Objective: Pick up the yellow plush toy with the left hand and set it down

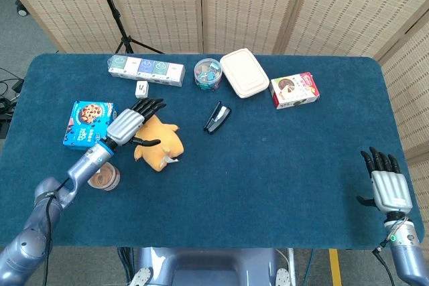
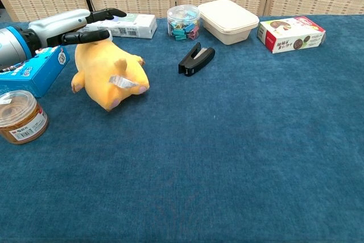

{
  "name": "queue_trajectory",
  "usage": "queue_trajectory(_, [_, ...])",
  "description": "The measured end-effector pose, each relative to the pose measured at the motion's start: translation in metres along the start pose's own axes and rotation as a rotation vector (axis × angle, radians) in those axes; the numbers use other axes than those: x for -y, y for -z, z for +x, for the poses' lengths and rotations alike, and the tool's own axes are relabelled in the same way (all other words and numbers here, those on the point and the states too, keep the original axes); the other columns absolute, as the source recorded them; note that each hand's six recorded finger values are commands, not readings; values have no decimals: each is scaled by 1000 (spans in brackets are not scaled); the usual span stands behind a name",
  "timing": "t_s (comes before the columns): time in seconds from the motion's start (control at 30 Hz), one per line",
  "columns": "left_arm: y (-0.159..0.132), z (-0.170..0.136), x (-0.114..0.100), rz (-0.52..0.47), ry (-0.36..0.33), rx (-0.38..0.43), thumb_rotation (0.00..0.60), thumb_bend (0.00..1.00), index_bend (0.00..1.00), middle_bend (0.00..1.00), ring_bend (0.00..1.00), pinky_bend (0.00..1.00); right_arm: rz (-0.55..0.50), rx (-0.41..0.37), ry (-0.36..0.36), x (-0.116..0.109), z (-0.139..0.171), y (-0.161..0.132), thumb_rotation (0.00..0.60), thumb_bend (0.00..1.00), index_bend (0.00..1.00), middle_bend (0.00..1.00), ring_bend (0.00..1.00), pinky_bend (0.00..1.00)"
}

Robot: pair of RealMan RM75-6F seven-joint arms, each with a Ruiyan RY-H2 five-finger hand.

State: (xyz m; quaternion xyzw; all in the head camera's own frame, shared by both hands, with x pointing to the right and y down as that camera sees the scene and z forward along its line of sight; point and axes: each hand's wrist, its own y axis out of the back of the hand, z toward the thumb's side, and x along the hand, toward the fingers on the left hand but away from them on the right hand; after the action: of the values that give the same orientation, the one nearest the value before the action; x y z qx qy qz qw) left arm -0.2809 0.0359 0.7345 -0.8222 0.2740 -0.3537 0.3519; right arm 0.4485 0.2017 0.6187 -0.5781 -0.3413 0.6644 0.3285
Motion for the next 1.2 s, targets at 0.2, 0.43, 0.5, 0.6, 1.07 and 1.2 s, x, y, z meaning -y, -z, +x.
queue_trajectory(0.2, [16,-2,6,2,32,-75,0,0,0,0,0,0,-3,-3,-8,1,0,-1,600,43,0,0,0,0])
queue_trajectory(0.43, [5,6,24,40,82,-58,0,0,0,0,0,0,-9,-4,-10,1,1,-1,600,42,0,0,0,0])
queue_trajectory(0.5, [0,7,28,44,91,-42,0,0,0,0,0,0,-9,-1,-10,1,1,0,600,42,0,0,0,0])
queue_trajectory(0.6, [-8,7,33,48,96,-12,0,0,0,0,0,0,-11,2,-9,1,1,1,600,42,0,0,0,0])
queue_trajectory(1.07, [-53,-8,54,144,129,218,0,0,0,0,0,0,-12,0,-17,2,2,1,600,42,0,0,0,0])
queue_trajectory(1.2, [-62,-13,56,162,130,270,0,0,0,0,0,0,-13,-1,-18,2,2,1,600,42,0,0,0,0])
